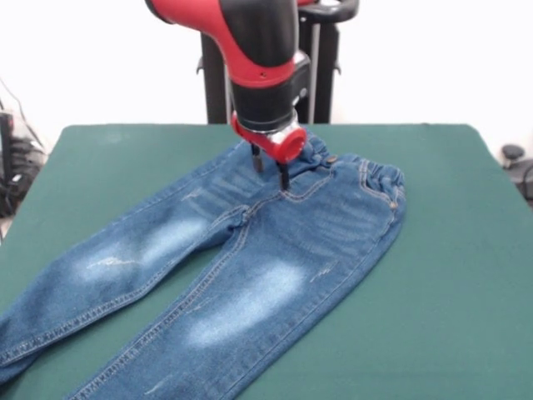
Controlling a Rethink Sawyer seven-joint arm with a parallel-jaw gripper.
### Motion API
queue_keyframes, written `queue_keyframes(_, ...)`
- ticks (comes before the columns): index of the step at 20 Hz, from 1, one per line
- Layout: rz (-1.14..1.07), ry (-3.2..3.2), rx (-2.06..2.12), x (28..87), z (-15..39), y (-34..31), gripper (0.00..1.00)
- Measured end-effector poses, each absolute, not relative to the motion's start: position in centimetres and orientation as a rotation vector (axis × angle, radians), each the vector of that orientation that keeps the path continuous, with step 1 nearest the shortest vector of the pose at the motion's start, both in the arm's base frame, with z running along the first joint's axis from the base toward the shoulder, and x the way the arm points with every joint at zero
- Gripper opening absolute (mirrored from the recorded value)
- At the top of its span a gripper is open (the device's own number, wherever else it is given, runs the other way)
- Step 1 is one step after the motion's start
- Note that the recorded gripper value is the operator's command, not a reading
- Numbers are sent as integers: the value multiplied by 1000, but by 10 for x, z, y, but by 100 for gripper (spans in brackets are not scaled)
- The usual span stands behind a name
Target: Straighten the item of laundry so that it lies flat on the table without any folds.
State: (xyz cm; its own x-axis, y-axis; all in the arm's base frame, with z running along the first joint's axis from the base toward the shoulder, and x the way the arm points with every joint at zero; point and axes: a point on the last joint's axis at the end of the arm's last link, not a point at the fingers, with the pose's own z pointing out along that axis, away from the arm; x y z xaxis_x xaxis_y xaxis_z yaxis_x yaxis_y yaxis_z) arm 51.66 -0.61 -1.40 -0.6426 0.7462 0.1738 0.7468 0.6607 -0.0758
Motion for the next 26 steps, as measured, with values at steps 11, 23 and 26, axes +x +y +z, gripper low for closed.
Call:
queue_keyframes(11,-50,-2661,-1186,519,24,8,100)
queue_keyframes(23,-97,-2607,-1223,508,34,33,100)
queue_keyframes(26,-103,-2604,-1221,503,26,41,100)
